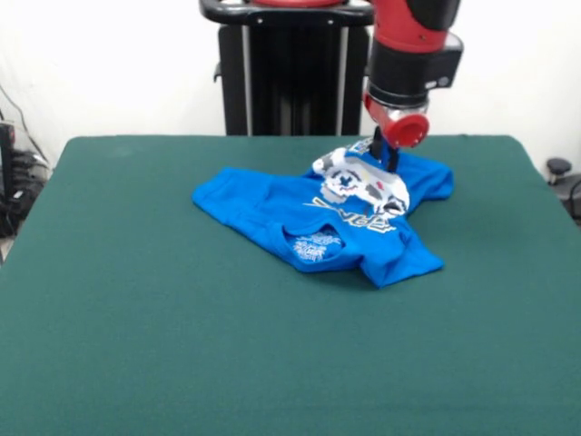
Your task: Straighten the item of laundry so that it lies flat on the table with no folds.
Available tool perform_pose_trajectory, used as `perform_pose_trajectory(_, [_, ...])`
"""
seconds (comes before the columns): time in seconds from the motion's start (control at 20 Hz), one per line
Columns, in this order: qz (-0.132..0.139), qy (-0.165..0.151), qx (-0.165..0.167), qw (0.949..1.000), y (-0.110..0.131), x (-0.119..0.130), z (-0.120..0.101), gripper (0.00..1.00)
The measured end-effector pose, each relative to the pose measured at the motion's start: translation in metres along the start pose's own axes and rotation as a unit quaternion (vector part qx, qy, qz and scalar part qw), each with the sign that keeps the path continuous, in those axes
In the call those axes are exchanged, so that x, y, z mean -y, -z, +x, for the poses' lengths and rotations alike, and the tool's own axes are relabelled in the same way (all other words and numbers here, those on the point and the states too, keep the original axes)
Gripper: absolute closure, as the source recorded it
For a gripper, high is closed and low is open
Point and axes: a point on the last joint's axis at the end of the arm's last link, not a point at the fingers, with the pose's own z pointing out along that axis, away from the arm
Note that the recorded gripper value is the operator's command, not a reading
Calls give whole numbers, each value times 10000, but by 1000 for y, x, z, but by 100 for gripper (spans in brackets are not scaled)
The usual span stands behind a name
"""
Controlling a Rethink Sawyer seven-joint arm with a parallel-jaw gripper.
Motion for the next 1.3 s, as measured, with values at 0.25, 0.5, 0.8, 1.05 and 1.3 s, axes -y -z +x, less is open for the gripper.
perform_pose_trajectory(0.25, [-188,-120,-68,9997,14,-12,-8,0])
perform_pose_trajectory(0.5, [-333,-199,-229,9990,23,-25,-11,0])
perform_pose_trajectory(0.8, [-384,-114,-309,9987,27,-30,1,0])
perform_pose_trajectory(1.05, [-381,-78,-354,9986,26,-31,6,0])
perform_pose_trajectory(1.3, [-379,-75,-361,9986,26,-31,7,0])
